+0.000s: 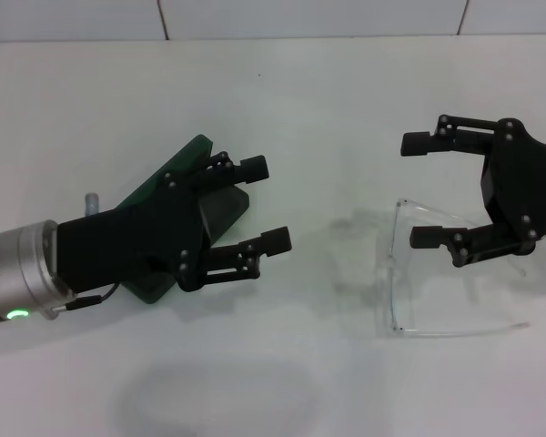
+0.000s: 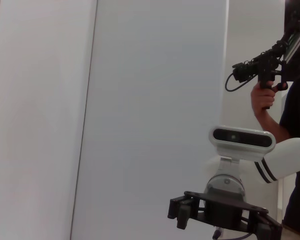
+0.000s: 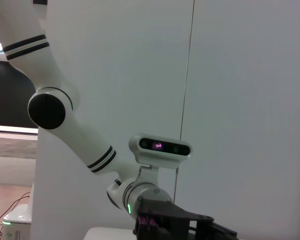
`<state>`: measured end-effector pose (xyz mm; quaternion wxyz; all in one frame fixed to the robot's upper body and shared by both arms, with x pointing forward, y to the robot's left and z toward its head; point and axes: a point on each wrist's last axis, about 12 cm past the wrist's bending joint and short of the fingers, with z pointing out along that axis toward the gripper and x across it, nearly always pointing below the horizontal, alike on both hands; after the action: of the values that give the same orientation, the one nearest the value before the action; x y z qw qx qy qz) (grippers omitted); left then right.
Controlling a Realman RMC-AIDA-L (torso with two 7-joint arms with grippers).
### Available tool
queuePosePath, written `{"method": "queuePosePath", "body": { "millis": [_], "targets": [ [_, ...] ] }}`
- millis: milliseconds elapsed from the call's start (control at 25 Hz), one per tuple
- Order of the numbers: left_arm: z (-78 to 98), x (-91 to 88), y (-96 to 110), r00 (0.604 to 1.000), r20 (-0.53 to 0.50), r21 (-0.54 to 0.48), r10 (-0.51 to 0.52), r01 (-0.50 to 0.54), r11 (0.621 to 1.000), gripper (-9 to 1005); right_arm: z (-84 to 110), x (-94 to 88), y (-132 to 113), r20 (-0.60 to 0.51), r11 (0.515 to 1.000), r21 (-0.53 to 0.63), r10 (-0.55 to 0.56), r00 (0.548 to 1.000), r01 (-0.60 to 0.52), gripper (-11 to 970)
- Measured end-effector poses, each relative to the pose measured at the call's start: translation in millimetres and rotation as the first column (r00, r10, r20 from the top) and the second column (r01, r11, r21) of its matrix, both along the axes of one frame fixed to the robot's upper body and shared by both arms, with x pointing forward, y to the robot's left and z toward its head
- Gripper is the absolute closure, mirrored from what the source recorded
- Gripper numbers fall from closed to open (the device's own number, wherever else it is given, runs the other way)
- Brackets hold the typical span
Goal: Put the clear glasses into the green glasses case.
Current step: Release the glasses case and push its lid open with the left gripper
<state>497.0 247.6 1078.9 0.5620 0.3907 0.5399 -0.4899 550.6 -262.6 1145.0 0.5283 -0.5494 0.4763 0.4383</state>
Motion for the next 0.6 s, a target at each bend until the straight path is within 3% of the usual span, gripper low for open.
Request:
{"method": "queuePosePath", "body": {
  "millis": [600],
  "targets": [
    [-2.3, 2.4, 2.3, 1.0, -0.005, 0.022, 0.023, -0.023, 0.999, 150, -3.2, 2.9, 2.2, 0.022, 1.0, -0.018, -0.022, 1.0, 0.023, 74]
  ]
}}
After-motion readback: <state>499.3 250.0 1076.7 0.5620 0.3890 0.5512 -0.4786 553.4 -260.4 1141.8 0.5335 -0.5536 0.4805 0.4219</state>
